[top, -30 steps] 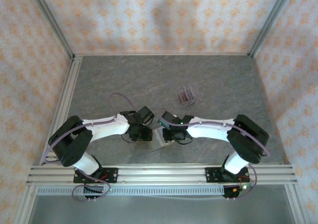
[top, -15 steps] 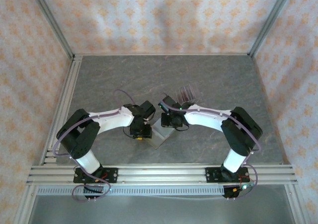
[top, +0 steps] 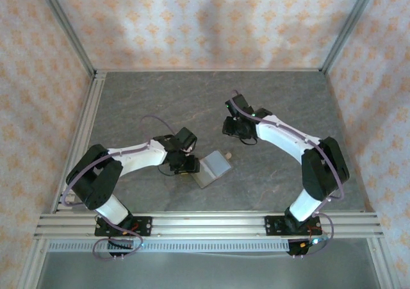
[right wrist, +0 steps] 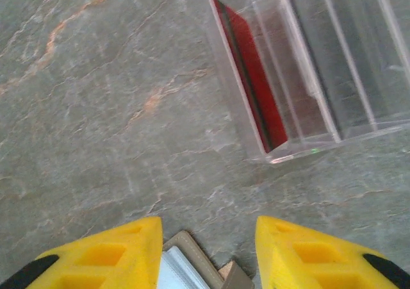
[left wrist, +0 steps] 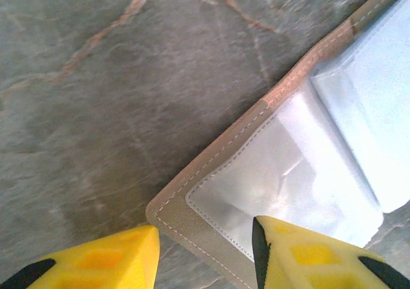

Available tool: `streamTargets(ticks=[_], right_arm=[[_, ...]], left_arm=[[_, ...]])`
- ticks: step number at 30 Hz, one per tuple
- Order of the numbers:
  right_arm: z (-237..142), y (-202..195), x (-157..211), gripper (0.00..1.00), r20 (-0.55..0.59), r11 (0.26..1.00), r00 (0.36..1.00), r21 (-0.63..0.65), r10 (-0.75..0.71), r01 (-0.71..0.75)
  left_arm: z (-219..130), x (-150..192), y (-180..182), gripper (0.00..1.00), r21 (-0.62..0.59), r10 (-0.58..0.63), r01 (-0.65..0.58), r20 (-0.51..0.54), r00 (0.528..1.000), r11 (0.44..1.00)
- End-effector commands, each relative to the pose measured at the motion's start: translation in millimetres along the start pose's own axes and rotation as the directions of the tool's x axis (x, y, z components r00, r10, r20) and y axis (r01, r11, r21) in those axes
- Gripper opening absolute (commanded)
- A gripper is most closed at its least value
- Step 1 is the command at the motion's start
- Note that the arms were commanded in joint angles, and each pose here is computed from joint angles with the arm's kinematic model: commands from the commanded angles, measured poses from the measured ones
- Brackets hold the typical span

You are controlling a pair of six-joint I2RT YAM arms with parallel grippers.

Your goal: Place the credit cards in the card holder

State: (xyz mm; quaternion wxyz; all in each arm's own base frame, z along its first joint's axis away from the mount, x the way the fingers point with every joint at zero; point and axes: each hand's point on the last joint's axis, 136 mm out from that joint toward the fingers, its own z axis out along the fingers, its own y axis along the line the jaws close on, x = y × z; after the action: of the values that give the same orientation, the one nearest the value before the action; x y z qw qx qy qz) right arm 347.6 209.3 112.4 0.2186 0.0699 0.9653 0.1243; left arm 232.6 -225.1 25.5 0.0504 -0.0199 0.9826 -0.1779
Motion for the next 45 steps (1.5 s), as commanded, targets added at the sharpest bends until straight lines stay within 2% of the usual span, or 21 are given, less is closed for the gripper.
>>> streamTargets(ticks=[1,7,14,19,22,26,33,45], right_arm=[[-20,-1,-11,0.45,0.032,1.000,0.999,0.007,-0.023,0.023],[-26,-11,-21,0.50,0.061,0.999,0.998,0.040,-0.029,0.026],[-32,-29,-39,0.51,0.105,0.983,0.991,0.172,-0.085,0.066],[-26,-33,-50,0.37,0.108,0.977,0.989,0.201,-0.096,0.073],[-21,-21,-56,0.31,0.096,0.981,0.989,0.172,-0.108,0.090],[-10,-7,-60,0.32,0.076,0.979,0.986,0.155,-0.148,0.135],[21,0,-63,0.33,0.001,0.949,0.974,0.226,-0.227,0.221],[51,-10,-59,0.32,-0.080,0.912,0.962,0.304,-0.262,0.273]], left_arm=[[4,-8,-10,0.44,0.055,-0.063,0.061,0.026,0.998,0.997],[15,-22,-10,0.44,0.053,-0.085,0.084,0.020,0.996,0.995],[21,-47,-19,0.43,0.067,-0.084,0.083,0.022,0.996,0.994],[21,-60,-27,0.43,0.079,-0.067,0.065,0.023,0.997,0.995],[13,-68,-28,0.43,0.086,-0.068,0.064,0.046,0.997,0.994],[-6,-73,-14,0.43,0.063,-0.079,0.074,0.093,0.993,0.995],[-29,-64,1,0.47,0.037,-0.068,0.064,0.133,0.989,0.997],[-25,-63,1,0.48,0.046,-0.084,0.079,0.125,0.989,0.996]])
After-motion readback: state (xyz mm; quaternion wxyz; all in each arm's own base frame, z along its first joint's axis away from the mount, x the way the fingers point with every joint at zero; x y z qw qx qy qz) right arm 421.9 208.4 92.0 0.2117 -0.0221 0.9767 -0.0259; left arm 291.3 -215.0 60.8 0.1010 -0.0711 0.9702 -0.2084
